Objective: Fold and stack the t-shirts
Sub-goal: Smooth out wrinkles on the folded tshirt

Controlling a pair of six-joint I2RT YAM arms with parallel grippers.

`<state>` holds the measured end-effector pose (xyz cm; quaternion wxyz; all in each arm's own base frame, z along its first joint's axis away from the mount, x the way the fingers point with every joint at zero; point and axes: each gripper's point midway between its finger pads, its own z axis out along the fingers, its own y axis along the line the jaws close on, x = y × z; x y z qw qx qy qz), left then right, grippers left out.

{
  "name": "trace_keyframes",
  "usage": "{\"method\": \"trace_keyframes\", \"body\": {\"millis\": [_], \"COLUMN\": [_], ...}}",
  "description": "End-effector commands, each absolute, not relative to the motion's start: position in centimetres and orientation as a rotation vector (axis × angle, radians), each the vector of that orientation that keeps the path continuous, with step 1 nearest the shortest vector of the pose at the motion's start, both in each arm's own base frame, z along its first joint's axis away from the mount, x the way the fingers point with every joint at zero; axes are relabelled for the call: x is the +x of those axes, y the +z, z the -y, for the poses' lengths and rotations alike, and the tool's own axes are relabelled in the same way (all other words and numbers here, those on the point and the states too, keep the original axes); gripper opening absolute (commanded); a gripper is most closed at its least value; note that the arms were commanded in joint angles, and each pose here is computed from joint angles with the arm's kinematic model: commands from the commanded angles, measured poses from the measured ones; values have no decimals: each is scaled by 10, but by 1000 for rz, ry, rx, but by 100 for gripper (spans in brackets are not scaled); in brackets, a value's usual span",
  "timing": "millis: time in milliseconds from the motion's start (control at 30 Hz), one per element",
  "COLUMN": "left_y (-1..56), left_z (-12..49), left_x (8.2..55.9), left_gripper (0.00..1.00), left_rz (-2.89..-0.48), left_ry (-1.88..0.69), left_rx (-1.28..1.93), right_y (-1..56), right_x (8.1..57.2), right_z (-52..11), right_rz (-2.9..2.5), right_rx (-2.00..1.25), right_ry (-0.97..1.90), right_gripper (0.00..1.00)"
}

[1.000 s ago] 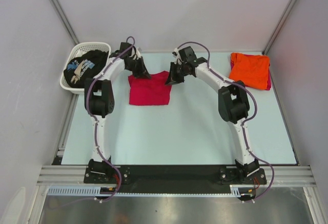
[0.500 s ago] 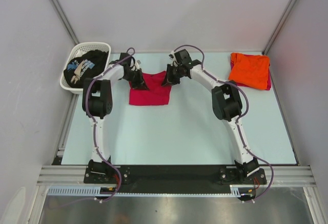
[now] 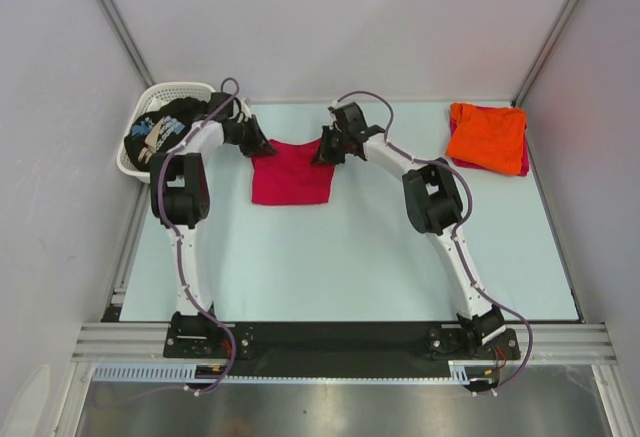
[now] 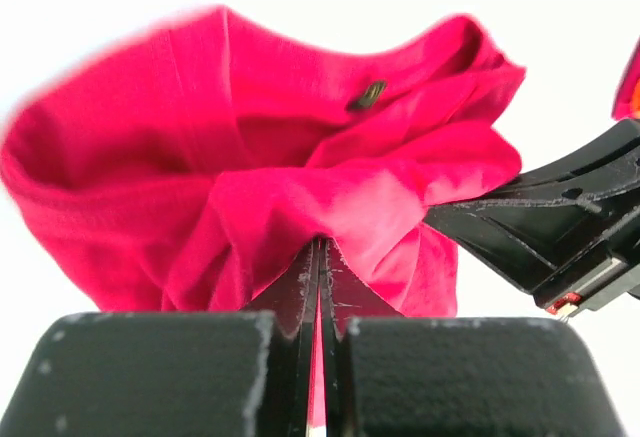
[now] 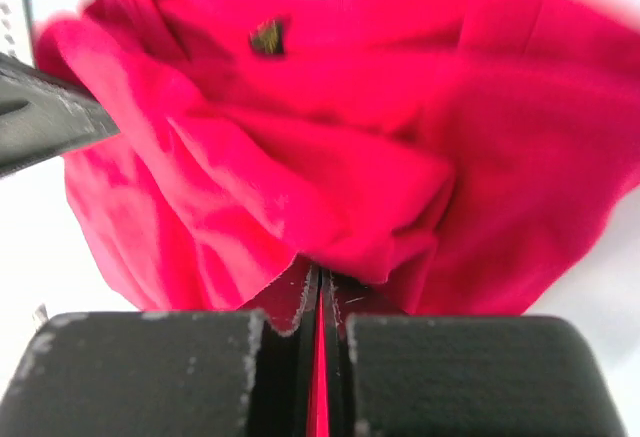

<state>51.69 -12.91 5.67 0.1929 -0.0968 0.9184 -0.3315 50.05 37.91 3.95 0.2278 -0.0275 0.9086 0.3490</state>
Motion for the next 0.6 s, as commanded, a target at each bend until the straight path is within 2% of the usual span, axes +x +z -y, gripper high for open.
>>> {"method": "trace_keyframes", "body": {"millis": [0, 267, 433, 533, 567], "left_y": [67, 31, 25, 23, 28], "left_z": [135, 136, 117, 115, 116], "left_x": [540, 548, 546, 542, 541], "left_gripper": [0, 0, 0, 0, 0], "left_rz": [-2489, -2538, -2551, -2560, -2546], "left_ry": [-1041, -1159, -1120, -1128, -1165], "left_rx": [-283, -431, -497, -498, -482], "right_y": [82, 58, 29, 31, 49], "right_x": [550, 591, 588, 583, 584], "right_z": [-374, -336, -325, -328, -330], "right_rz": [-2325, -2325, -2394, -2393, -2362], "right_rx": [-13, 172, 249, 233, 216], "right_ry": [966, 929, 947, 970, 982], "right_gripper": [0, 0, 0, 0, 0]}}
